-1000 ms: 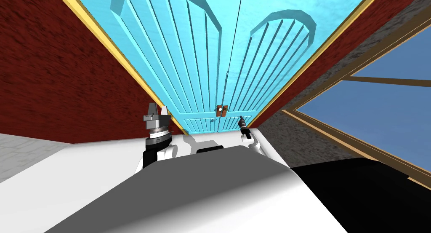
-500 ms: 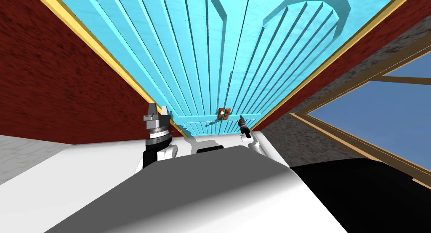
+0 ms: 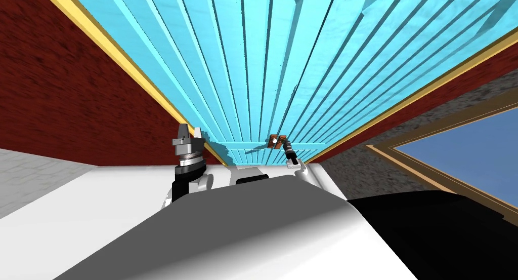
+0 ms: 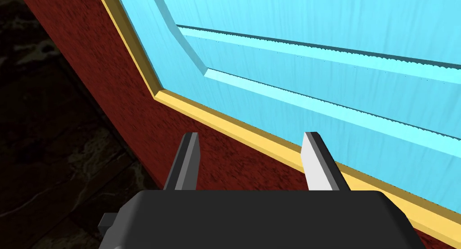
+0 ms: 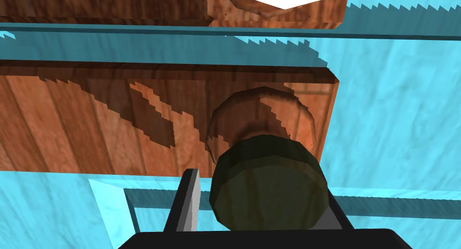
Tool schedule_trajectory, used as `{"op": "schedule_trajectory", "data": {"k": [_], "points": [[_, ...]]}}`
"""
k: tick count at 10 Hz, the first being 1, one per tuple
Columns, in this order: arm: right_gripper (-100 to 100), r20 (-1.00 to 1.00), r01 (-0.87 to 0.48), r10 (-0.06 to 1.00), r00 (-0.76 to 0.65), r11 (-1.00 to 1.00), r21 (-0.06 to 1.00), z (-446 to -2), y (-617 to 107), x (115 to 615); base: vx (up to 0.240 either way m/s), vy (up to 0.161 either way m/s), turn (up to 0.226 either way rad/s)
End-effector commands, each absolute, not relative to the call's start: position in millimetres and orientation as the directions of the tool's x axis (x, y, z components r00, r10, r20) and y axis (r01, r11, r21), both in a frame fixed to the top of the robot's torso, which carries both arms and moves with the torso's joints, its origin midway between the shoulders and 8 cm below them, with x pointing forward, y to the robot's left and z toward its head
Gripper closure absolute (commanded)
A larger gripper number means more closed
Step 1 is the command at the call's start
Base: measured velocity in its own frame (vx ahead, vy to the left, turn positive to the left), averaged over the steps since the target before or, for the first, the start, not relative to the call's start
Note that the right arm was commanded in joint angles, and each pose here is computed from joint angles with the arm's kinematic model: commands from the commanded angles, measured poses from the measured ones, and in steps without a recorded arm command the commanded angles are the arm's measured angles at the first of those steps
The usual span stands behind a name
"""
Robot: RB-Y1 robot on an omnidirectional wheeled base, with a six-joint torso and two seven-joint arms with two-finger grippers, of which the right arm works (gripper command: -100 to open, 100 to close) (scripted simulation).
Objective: Pull the door open
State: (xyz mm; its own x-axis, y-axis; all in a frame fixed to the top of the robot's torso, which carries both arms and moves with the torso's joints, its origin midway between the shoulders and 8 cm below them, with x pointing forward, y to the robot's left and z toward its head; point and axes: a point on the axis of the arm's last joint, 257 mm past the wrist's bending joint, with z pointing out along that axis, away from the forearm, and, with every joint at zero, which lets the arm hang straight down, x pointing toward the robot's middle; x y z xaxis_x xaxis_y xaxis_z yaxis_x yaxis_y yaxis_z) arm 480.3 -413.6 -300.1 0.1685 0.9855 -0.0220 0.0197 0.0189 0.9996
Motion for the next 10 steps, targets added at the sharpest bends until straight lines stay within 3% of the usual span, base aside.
{"op": "schedule_trajectory", "data": {"k": [1, 5, 7, 8, 10], "points": [[100, -0.023, 0.025, 0.985, 0.171, 0.019, 1.0, -302, -415, 479, -0.036, -0.02, 0.003], [100, -0.023, 0.025, 0.985, 0.171, 0.019, 1.0, -302, -415, 479, -0.02, -0.003, 0.002], [100, -0.035, 0.049, 0.98, 0.195, 0.026, 0.998, -311, -433, 466, -0.174, -0.073, -0.097], [-100, -0.033, 0.041, 0.982, 0.185, 0.025, 0.999, -306, -428, 467, -0.173, -0.064, -0.06], [-100, -0.026, 0.033, 0.986, 0.165, 0.021, 0.999, -304, -419, 467, -0.218, -0.035, 0.033]]}}
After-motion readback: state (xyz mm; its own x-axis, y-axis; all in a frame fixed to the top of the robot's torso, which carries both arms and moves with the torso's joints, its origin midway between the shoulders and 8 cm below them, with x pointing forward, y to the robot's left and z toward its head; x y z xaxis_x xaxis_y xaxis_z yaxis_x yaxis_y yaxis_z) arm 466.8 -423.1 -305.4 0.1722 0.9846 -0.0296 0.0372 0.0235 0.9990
